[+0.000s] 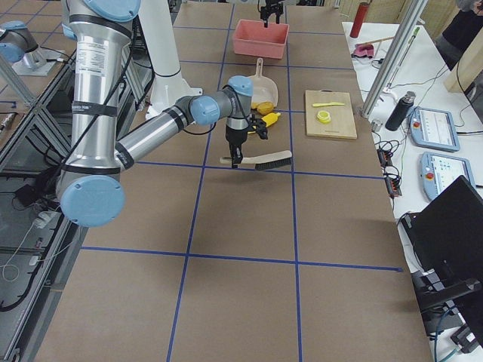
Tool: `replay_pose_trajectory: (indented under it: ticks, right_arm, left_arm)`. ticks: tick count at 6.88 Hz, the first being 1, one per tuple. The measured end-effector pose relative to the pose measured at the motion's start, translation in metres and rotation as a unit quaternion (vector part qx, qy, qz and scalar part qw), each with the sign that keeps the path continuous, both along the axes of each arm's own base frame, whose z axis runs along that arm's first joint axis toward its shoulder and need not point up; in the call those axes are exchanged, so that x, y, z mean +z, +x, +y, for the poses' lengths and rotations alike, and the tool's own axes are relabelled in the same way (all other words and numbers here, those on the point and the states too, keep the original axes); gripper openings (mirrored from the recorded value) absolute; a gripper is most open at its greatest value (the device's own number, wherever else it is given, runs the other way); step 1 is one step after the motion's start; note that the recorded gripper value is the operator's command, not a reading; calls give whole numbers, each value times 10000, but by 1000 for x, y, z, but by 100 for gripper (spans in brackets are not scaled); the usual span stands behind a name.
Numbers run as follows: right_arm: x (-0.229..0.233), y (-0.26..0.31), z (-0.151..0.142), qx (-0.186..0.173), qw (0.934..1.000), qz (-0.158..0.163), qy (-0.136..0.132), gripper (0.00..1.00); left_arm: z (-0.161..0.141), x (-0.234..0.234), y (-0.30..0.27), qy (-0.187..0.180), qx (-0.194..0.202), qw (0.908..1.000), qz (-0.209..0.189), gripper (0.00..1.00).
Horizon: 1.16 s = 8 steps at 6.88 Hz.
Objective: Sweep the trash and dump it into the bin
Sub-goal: 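Lift the brush with the right gripper while the left gripper grasps the dustpan handle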
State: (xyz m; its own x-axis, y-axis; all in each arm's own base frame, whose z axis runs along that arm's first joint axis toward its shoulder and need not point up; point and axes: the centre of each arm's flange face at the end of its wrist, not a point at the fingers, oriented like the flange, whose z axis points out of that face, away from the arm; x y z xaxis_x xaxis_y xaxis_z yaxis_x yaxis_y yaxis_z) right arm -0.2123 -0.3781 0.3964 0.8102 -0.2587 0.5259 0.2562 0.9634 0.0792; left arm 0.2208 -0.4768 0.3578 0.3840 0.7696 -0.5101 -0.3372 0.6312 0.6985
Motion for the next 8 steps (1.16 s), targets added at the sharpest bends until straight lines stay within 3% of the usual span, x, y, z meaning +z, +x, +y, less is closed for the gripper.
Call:
replay_pose_trajectory:
  ticks: [2,3,5,6,8]
  right_arm:
    - [-46,-46,-31,96,9995,240,-204,0]
    - [-63,-84,-38,272,9985,322,-355,0]
    - [-82,-147,-30,461,9964,430,-566,0]
    - [-85,-171,-15,463,9957,485,-641,0]
    - [-88,-208,19,493,9952,490,-690,0]
  left_arm:
    - [17,-17,68,932,146,9955,-55,99]
    - [27,-27,80,1539,344,9875,-86,99]
    - [32,-25,89,2664,1004,9582,-284,99]
    - [32,-17,99,2847,1264,9496,-346,99]
    - [23,8,120,2722,1636,9477,-311,99]
